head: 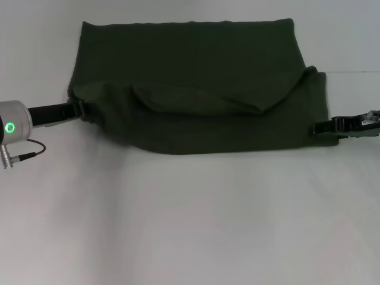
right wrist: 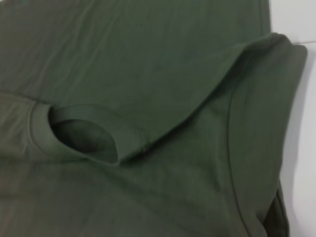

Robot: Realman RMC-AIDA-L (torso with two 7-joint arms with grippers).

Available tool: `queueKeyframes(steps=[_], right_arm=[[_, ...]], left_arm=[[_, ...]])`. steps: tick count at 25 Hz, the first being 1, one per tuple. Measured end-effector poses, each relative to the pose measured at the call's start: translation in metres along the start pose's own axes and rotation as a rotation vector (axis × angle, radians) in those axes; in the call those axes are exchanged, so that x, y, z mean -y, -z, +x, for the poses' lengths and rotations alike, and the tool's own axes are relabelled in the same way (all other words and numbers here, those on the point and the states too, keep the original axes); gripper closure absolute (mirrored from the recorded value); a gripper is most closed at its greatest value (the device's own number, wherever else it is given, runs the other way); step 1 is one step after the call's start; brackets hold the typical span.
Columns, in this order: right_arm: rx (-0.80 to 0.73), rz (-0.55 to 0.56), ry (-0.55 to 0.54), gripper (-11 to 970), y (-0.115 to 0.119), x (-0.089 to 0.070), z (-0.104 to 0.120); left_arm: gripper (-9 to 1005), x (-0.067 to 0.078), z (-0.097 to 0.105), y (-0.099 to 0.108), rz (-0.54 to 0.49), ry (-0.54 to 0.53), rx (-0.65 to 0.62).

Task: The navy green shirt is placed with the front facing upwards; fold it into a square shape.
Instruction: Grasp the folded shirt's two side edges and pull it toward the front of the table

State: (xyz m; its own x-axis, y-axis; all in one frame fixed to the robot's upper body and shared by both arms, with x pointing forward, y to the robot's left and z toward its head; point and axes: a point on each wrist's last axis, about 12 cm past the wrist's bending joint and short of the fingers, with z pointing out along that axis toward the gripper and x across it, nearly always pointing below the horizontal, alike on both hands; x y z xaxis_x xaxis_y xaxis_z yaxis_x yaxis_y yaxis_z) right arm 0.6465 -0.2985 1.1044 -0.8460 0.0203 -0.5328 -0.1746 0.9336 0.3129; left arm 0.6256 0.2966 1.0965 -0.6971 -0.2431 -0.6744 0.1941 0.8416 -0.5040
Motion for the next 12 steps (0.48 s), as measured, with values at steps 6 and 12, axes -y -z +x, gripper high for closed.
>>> queueKeyframes(steps=[6,12], right_arm=[[0.013,0.027,0.037,202,-0.010,-0.009,0.000],[-0.004,0.015,0.058,213,-0.014,-0.017,0.001]], left_arm=[[946,0.001,0.001,-0.001,0.002,0.002,-0.003],[946,0.000,0.002,0.000,0.002,0.007,-0.002]])
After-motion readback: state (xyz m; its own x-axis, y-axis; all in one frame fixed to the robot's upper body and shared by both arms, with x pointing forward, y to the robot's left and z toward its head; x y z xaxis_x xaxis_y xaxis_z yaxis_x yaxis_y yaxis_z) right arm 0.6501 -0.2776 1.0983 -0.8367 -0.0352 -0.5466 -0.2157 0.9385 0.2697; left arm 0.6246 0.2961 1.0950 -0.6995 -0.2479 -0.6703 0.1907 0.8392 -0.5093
